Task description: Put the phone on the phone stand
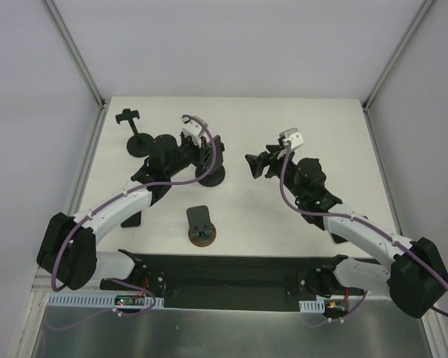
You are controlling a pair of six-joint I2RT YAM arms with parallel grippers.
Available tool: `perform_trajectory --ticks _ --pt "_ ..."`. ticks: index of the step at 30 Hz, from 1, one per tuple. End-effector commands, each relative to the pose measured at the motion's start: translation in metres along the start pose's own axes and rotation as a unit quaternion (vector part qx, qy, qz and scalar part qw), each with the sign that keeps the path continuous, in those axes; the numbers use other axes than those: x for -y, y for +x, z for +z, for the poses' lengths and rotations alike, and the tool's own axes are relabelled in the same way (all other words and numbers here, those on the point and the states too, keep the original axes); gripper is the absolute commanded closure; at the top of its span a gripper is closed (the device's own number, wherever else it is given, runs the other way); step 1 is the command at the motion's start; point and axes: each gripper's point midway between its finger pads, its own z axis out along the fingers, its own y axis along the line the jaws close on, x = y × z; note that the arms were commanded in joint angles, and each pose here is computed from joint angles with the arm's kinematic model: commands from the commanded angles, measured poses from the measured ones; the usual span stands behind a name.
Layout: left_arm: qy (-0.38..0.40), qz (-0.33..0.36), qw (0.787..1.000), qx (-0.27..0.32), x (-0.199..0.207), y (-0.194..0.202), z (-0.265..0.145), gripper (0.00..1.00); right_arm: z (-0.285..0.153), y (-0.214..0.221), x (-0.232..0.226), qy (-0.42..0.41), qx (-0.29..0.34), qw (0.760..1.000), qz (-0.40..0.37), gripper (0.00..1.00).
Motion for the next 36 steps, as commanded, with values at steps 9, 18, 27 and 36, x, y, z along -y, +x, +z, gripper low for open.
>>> perform_trajectory --ticks 9,18,27,36 --pt "0.158 -0.052 0.982 0.09 0.061 -0.069 -0.011 1.0 0.001 0.018 -0.045 -0.147 -0.046 0.988 -0.007 0.04" --pt "0.088 -0.132 0.986 0.057 0.046 -0.08 -0.028 0.11 0.006 0.021 -0.058 -0.158 -0.063 0.985 -0.011 0.04" --pt "-0.057 -0.169 0.983 0.051 0.014 -0.1 -0.114 0.01 0.031 0.006 -0.077 -0.11 -0.083 0.99 -0.03 0.04" --pt "-0.099 -0.117 0.981 0.118 0.001 -0.133 -0.16 0.01 0.056 0.013 -0.08 -0.07 -0.096 0.992 -0.051 0.04"
